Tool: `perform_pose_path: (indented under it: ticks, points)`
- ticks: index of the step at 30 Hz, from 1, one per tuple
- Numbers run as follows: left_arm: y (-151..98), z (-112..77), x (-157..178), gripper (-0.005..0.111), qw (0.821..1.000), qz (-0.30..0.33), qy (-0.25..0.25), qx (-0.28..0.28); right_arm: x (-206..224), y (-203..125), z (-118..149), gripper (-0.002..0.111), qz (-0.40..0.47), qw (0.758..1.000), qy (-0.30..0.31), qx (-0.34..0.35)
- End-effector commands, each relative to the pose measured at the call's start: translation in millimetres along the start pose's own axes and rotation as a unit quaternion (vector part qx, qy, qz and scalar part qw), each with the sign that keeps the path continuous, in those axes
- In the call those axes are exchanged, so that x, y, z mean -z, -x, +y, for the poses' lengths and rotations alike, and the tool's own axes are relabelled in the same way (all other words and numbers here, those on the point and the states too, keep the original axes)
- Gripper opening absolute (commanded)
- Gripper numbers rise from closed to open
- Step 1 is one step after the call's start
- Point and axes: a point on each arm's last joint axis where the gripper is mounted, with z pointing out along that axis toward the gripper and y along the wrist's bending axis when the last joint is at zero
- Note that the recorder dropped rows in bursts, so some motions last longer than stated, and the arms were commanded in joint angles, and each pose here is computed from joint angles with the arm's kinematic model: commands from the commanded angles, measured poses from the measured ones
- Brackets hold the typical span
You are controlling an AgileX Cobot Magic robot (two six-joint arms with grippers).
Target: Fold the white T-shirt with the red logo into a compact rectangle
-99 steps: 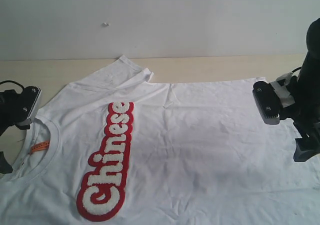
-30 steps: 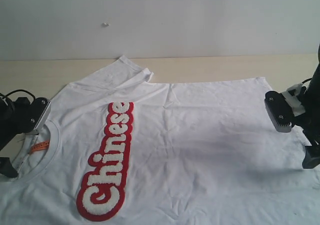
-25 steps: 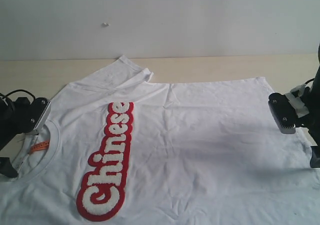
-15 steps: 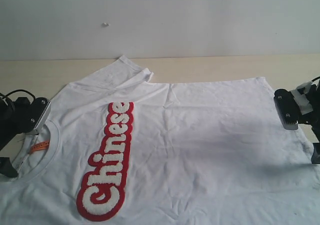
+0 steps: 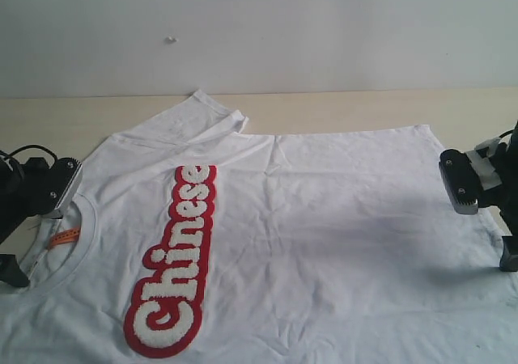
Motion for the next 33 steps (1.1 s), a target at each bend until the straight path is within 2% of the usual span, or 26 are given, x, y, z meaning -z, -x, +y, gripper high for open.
perform_pose_path:
  ticks: [1, 7, 14, 18, 33]
  points:
    - [-1, 3.1, -7, 0.105, 1.0, 0.0, 0.016, 0.008, 0, 0, -1, 0.105, -0.006, 1.0, -0.011, -0.003]
    - [-1, 4.1, -7, 0.105, 1.0, -0.003, 0.021, 0.012, 28, 1, -6, 0.105, -0.028, 0.997, -0.075, -0.011]
    - [0, 4.3, -7, 0.105, 1.0, -0.006, 0.022, 0.015, 10, 3, -7, 0.105, -0.028, 0.998, -0.054, -0.005]
    - [0, 4.3, -7, 0.105, 1.0, -0.005, 0.022, 0.014, -5, 3, -4, 0.105, -0.022, 1.0, -0.019, 0.001]
    - [0, 4.4, -7, 0.105, 1.0, -0.005, 0.023, 0.014, -7, -2, 1, 0.105, 0.005, 1.0, 0.009, 0.026]
